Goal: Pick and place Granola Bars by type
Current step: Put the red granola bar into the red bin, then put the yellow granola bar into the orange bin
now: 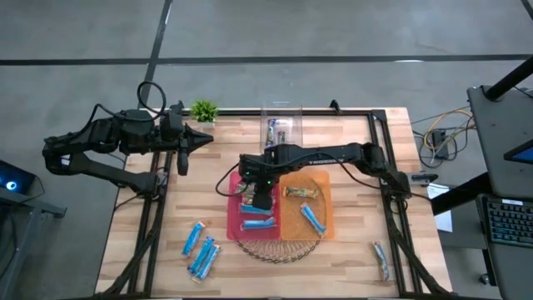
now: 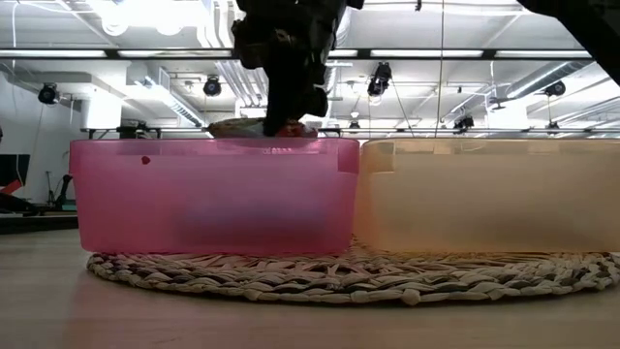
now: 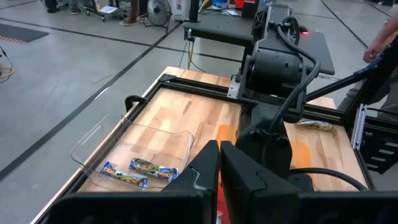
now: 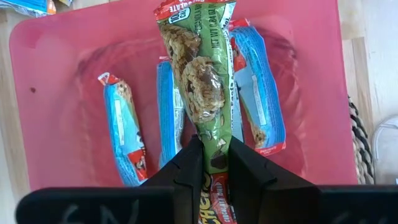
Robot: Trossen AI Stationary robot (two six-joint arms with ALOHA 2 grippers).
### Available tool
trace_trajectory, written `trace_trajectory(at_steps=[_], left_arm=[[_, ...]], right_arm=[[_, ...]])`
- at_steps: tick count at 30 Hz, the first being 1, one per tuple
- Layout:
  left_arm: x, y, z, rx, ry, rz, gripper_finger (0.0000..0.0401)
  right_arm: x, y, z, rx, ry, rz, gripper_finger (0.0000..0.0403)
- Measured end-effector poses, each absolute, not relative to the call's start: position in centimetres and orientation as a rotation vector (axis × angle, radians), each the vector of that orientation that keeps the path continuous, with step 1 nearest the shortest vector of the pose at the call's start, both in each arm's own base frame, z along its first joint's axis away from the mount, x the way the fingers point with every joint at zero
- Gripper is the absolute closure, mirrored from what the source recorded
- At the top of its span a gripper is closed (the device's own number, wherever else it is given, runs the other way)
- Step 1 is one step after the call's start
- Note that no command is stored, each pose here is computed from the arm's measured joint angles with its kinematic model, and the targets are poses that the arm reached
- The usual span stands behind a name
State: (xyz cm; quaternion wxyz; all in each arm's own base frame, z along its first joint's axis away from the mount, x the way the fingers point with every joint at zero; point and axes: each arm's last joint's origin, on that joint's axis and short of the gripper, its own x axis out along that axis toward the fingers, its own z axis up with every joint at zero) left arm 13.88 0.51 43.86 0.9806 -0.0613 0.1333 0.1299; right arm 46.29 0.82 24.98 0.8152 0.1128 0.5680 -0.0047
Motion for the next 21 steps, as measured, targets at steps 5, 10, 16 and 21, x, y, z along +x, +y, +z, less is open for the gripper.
trace_trajectory(at_steps=[5,10,16,21], left_arm=[[13.88,0.51,43.86,-0.123,0.268,0.262,0.0401],[13.88,0.51,43.86,-0.123,0.269,0.262,0.0401],[13.89,0.51,43.84,-0.123,0.269,0.262,0.0401],[13.89,0.51,43.84,-0.123,0.269,0.262,0.0401]], right_arm=[[46.28,0.88,24.96,0.249,1.215,0.011,0.035],[46.24,0.95,24.85,0.261,1.22,0.025,0.032],[46.22,0.96,24.75,0.29,1.225,0.008,0.0261],[46.22,0.96,24.73,0.289,1.226,0.008,0.0232]])
